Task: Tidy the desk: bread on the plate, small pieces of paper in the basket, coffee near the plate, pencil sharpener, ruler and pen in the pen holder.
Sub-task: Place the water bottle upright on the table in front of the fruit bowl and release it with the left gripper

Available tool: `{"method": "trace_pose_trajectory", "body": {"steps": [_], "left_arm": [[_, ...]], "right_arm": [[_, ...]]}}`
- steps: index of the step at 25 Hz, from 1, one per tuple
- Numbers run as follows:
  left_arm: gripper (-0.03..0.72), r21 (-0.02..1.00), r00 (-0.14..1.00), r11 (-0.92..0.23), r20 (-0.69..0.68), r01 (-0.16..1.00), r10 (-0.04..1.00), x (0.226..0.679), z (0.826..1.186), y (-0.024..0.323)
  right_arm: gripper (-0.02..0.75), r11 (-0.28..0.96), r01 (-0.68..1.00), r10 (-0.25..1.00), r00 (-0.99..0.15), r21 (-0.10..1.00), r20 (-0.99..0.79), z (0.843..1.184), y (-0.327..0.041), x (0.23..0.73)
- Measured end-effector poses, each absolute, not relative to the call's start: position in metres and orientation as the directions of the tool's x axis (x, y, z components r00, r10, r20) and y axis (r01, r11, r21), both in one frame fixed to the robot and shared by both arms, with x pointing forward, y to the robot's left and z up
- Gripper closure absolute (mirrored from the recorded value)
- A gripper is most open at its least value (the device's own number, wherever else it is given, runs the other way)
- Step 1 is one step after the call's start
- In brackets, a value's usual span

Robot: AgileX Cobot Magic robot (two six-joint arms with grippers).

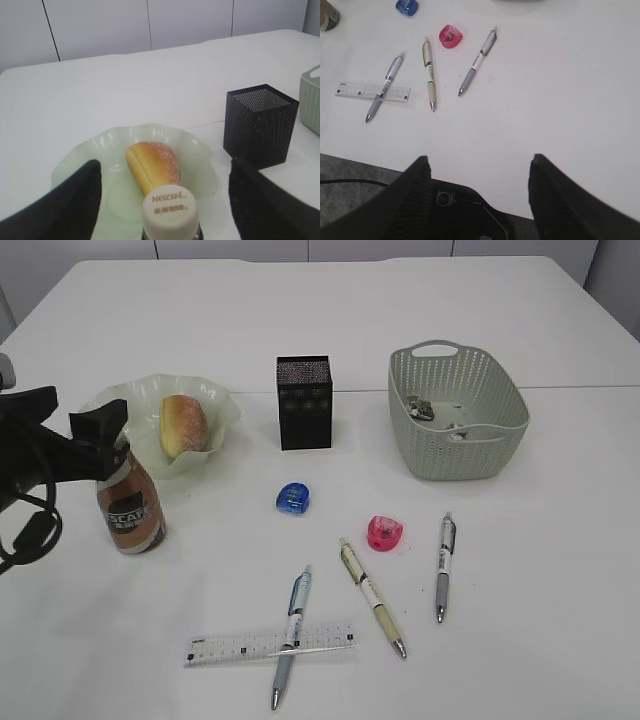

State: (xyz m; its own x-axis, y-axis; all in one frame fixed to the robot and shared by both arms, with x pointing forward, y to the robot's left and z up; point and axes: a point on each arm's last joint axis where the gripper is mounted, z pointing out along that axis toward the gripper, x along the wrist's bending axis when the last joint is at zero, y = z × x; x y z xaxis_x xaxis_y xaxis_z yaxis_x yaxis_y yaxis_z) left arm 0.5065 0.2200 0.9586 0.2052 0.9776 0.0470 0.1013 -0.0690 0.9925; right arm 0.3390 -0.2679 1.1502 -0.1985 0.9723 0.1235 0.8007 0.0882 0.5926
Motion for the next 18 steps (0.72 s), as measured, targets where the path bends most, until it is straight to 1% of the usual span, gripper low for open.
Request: {"method": "trace_pose_trajectory", "body": {"steps": [6,11,15,18], "left_arm": [[0.116,0.972,0.193,-0.012,-0.035,0.236,0.981,0.483,0.991,0.228],[0.191,0.951,0.238,0.000,-0.077,0.309,0.968,0.454,1.021,0.232],[0.209,0.927,0.291,-0.021,-0.096,0.373,0.952,0.436,1.049,0.232],[0.210,0.896,0.323,-0.090,-0.062,0.435,0.944,0.429,1.065,0.235]], "right_arm": [[0.287,0.078,0.804,0.967,-0.205,0.590,0.152,1.151,-0.265,0.338],[0.287,0.074,0.805,0.964,-0.209,0.588,0.166,1.151,-0.264,0.338],[0.287,0.071,0.806,0.961,-0.213,0.587,0.177,1.151,-0.263,0.338],[0.286,0.064,0.809,0.955,-0.219,0.585,0.198,1.151,-0.261,0.337]]}}
